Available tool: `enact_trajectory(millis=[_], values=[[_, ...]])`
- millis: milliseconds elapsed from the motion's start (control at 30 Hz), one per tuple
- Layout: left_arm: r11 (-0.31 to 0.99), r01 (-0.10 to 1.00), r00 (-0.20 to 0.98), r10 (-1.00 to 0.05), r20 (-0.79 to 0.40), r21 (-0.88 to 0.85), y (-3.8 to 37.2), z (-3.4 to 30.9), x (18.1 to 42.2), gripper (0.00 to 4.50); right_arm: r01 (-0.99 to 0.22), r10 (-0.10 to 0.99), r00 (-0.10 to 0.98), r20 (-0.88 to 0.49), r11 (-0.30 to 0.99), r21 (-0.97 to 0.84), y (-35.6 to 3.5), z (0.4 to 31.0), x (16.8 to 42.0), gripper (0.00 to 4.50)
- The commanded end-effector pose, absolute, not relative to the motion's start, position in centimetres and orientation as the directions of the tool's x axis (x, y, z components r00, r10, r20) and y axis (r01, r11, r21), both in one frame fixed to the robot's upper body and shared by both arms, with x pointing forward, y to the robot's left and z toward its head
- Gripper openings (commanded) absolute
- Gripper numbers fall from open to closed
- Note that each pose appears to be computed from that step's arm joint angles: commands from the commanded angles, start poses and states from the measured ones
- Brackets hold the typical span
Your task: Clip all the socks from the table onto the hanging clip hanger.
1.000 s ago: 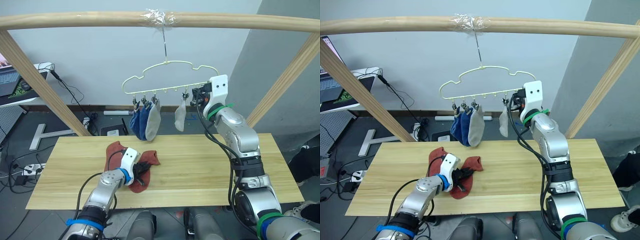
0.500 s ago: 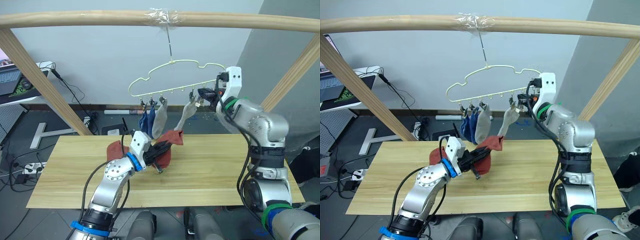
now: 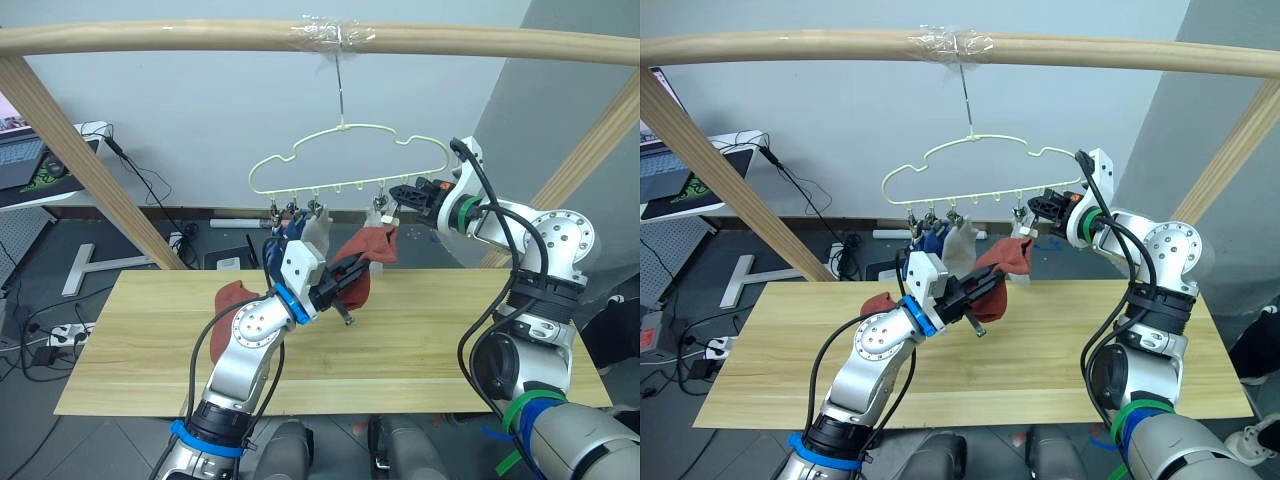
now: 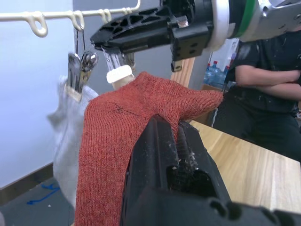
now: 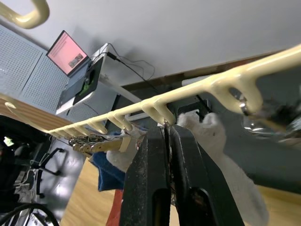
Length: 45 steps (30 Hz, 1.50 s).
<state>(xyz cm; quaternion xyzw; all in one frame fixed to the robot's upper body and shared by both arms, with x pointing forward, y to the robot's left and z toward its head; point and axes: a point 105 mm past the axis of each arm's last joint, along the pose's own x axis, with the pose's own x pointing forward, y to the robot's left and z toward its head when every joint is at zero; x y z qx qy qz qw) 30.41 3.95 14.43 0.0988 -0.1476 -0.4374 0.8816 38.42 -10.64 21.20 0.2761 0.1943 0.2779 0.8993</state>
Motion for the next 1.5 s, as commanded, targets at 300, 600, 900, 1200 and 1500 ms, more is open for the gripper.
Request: enact_trajectory(millis=[300, 600, 900, 1200, 1500], values=[[0.609, 0.724, 0.559, -0.793, 0.242, 0.326, 3.4, 16.2, 30.9, 0.01, -0.362, 0.604, 0.771, -0.202, 0.677, 0.641, -10.8, 21.5, 37.8, 0.0], [0.607, 0.722, 0.551, -0.794, 0.255, 0.332, 3.2, 16.7, 30.9, 0.0, -0.367, 0.625, 0.754, -0.201, 0.656, 0.66, -10.8, 21.6, 37.4, 0.55], [0.572, 0.765, 0.511, -0.819, 0.262, 0.296, 1.8, 17.3, 30.3, 0.0, -0.412, 0.637, 0.761, -0.121, 0.619, 0.668, -12.0, 23.2, 37.4, 3.8], [0.547, 0.824, 0.566, -0.788, 0.244, -0.147, 0.7, 16.7, 32.0, 0.0, -0.497, 0.622, 0.78, -0.072, 0.684, 0.534, -13.7, 24.0, 35.8, 4.46], [0.554, 0.819, 0.573, -0.801, 0.174, -0.149, 1.3, 14.6, 33.0, 2.16, -0.496, 0.542, 0.831, -0.124, 0.824, 0.273, -14.4, 21.9, 34.2, 4.5]])
